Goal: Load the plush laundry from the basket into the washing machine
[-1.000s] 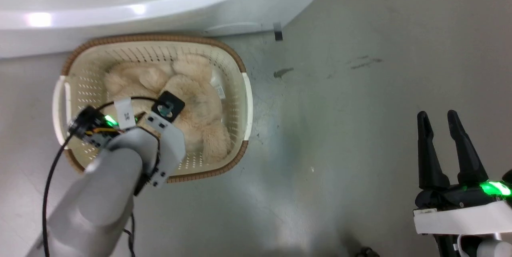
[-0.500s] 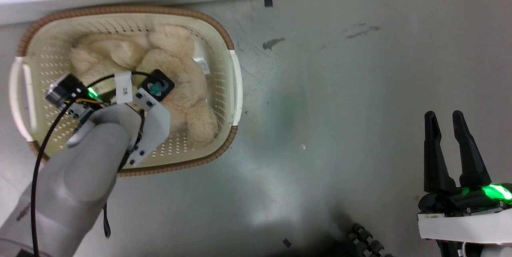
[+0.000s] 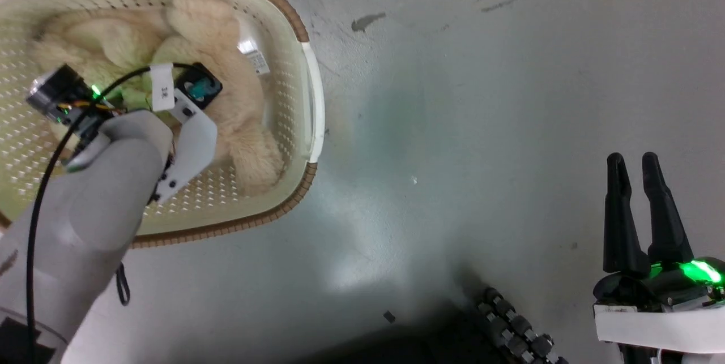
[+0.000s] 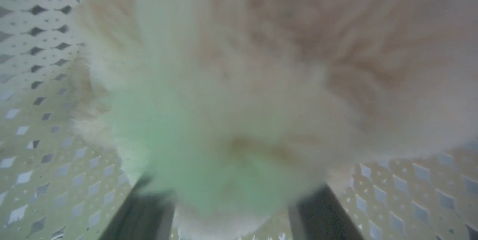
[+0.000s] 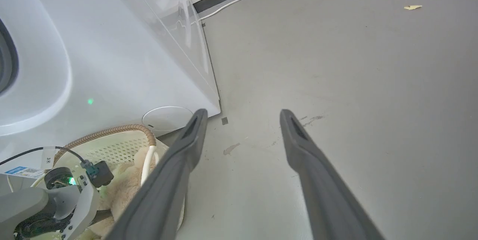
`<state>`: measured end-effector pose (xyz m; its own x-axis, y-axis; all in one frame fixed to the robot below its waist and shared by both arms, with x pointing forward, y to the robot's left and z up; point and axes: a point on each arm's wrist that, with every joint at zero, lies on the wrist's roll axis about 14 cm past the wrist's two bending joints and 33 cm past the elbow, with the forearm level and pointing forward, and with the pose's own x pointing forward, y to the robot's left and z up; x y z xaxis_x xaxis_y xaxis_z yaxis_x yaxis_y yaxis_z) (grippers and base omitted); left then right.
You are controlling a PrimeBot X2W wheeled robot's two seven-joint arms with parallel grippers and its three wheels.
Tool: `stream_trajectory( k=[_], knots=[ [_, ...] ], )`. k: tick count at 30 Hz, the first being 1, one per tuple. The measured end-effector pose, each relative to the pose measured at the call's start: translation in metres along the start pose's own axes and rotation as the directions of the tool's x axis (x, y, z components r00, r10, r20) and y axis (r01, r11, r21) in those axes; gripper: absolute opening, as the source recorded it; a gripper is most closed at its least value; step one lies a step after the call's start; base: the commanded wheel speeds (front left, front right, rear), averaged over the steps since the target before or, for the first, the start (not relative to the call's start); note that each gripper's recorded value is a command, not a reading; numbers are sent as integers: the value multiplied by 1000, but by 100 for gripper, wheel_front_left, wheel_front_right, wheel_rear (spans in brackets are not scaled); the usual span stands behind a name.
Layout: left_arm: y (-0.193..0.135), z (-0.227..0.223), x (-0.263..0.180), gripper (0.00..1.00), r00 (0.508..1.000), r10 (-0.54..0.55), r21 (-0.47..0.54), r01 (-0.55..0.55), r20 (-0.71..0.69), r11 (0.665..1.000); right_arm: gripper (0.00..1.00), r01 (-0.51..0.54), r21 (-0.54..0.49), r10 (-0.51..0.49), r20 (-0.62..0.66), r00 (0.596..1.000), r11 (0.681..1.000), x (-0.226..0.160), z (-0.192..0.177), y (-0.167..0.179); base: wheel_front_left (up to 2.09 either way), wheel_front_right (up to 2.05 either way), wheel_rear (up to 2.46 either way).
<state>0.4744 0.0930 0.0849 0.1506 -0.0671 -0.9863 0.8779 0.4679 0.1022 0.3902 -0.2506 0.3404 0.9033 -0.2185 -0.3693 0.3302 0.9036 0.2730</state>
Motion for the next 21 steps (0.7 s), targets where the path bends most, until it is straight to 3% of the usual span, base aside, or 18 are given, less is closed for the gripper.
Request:
stream_trajectory(
  k=[11, 21],
  knots=[
    [-5, 8, 28, 0, 999, -47, 67, 48, -14, 997, 100, 12, 44, -12, 4, 1000, 999, 10, -7, -2, 0, 0, 0],
    [-7, 33, -8, 0, 991, -60, 21, 58, 124, 998, 100, -20, 48, 16, 85, 996, 999, 18, 19, 3, 0, 0, 0]
  ],
)
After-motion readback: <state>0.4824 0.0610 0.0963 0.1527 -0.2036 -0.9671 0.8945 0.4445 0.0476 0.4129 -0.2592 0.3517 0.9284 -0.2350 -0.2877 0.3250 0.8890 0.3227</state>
